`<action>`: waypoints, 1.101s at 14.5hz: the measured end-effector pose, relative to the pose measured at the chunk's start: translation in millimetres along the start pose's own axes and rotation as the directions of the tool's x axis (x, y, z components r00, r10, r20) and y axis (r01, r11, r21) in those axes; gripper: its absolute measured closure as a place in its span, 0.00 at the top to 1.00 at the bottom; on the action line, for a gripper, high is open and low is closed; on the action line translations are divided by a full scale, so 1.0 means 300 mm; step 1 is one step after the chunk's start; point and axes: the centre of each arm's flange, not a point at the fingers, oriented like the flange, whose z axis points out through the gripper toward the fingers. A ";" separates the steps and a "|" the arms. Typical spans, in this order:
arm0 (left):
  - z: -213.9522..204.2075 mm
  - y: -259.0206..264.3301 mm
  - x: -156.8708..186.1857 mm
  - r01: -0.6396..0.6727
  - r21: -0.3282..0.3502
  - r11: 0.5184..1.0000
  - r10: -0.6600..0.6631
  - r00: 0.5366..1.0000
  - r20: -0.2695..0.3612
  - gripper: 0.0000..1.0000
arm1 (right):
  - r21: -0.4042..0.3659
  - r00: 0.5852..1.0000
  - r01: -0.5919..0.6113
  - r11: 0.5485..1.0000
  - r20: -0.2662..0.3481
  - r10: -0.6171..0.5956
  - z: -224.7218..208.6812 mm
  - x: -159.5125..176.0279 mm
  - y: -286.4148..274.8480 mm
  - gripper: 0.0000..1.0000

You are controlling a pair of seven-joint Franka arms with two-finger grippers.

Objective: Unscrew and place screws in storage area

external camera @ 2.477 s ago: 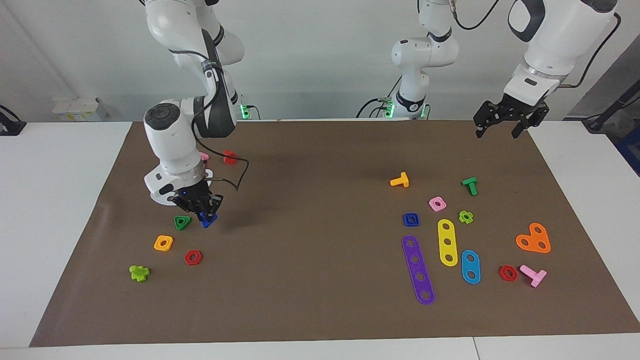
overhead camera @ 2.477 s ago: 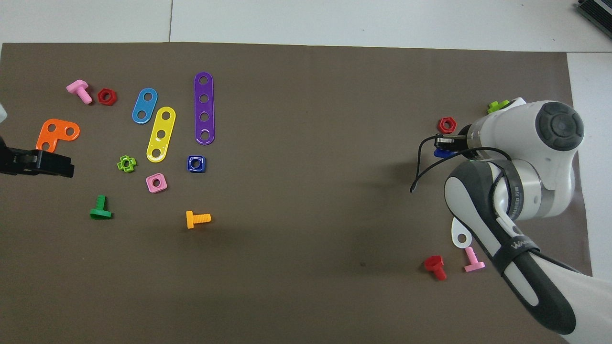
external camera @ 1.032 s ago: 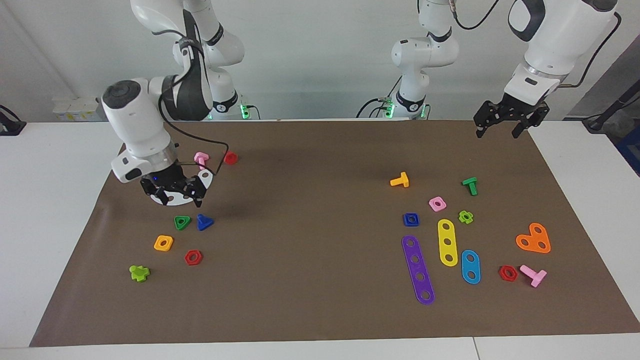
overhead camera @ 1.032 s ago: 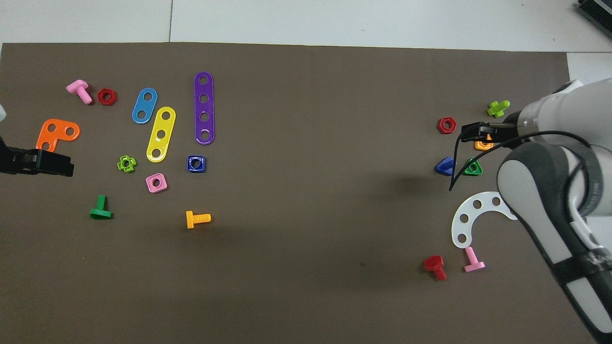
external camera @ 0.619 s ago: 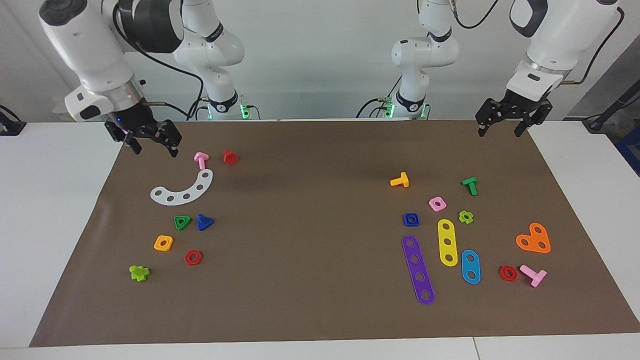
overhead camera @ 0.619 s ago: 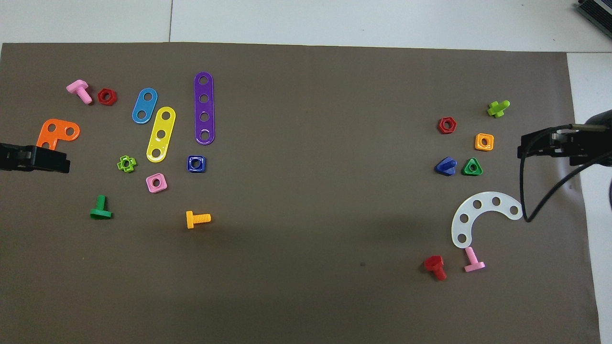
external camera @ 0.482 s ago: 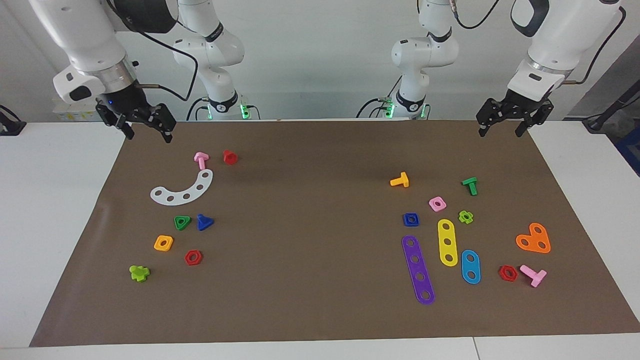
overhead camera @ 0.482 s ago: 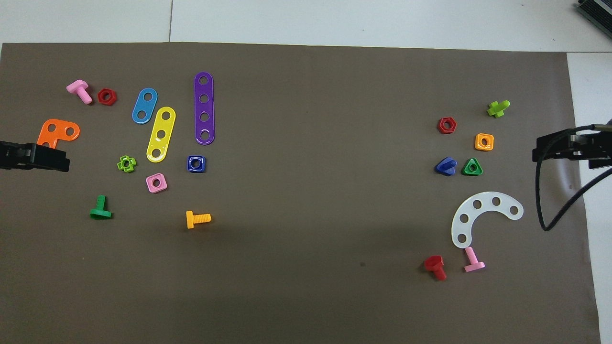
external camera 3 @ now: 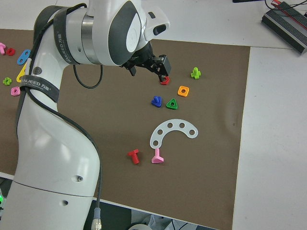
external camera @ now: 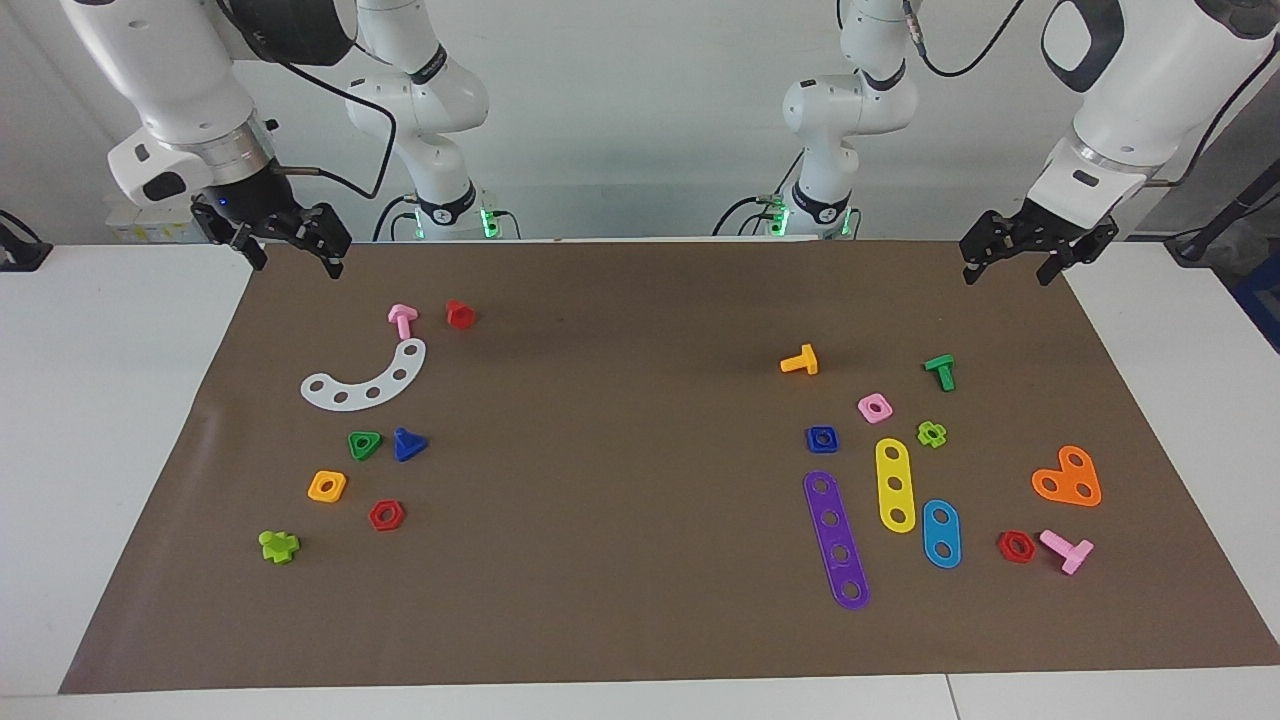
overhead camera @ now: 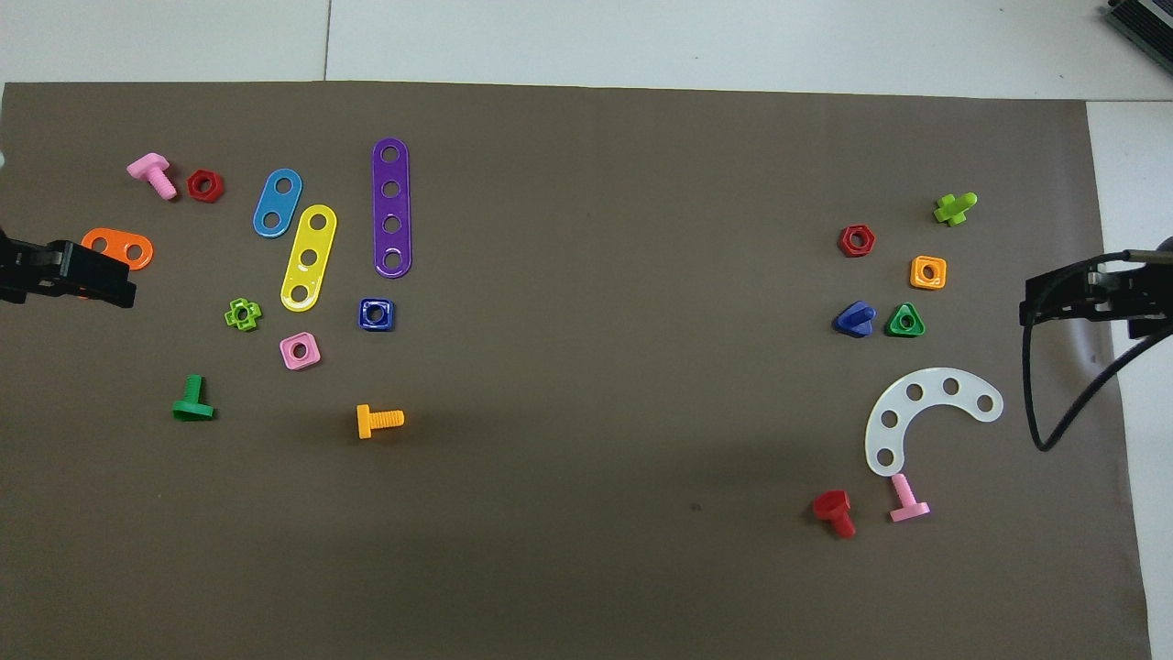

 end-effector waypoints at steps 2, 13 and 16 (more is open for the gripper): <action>0.008 0.002 0.001 -0.001 0.000 1.000 0.001 1.000 0.005 1.00 | 0.000 1.000 0.000 1.000 0.000 0.000 0.000 0.000 0.000 1.00; 0.058 0.005 -0.007 -0.004 0.000 1.000 0.004 1.000 0.011 1.00 | 0.008 1.000 -0.010 1.000 0.007 0.010 0.009 -0.002 -0.007 1.00; 0.058 0.005 -0.007 -0.004 0.000 1.000 0.004 1.000 0.010 1.00 | 0.008 1.000 -0.010 1.000 0.007 0.010 0.009 -0.002 -0.007 1.00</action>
